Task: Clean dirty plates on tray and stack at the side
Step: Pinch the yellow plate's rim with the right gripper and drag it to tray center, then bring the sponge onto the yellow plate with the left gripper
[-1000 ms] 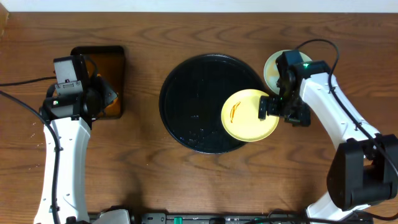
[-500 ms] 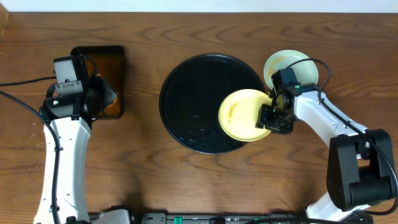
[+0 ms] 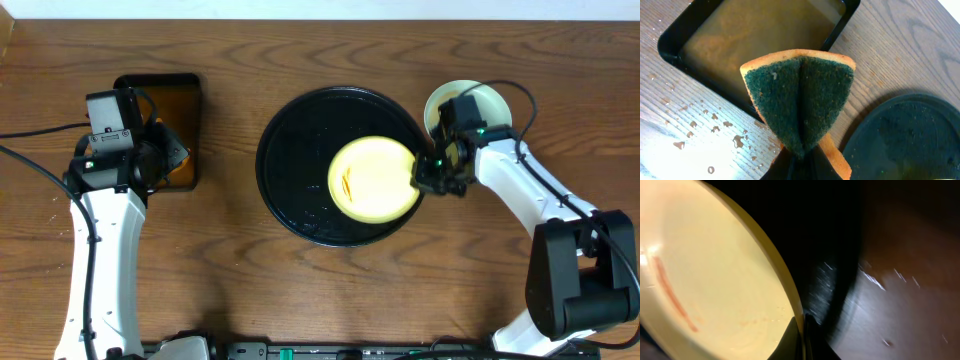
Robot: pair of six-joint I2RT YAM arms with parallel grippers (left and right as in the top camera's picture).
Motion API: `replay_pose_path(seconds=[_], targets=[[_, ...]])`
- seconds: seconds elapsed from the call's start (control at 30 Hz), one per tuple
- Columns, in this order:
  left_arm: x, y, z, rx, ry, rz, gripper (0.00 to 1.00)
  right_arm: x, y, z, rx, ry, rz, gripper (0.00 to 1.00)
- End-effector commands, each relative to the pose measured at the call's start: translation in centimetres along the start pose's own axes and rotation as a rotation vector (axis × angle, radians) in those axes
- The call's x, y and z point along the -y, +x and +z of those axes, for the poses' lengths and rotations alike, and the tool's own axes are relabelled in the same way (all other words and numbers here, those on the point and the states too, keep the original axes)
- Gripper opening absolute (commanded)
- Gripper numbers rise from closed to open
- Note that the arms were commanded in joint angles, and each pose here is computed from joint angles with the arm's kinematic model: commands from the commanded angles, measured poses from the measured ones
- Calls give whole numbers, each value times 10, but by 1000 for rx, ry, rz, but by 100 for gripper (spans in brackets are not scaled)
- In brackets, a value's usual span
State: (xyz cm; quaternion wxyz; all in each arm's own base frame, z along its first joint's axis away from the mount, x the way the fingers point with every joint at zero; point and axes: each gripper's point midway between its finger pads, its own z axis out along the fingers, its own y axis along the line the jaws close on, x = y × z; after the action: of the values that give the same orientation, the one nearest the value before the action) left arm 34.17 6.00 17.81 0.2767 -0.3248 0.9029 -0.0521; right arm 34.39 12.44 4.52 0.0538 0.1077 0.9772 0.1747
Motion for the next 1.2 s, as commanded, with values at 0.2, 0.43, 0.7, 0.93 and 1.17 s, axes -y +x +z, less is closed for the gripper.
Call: replay_pose_path(seconds=[0.2,0.43,0.7,0.93,1.17], targets=[[30,6,-6,-57,162,8,8,-56,-40,4,195,-95,-95,2],[56,24,-9,-113,243,59,8,-58,-40,45,188,-55,-84,2],[106,68,-3,-173,329,212,8,-54,-35,69,138,-63,-73,2],[151,116,41,-268,364,279,8,-58,-32,70,138,-58,-87,2],[203,191,92,-344,430,445,8,-52,-33,71,165,2,-95,2]])
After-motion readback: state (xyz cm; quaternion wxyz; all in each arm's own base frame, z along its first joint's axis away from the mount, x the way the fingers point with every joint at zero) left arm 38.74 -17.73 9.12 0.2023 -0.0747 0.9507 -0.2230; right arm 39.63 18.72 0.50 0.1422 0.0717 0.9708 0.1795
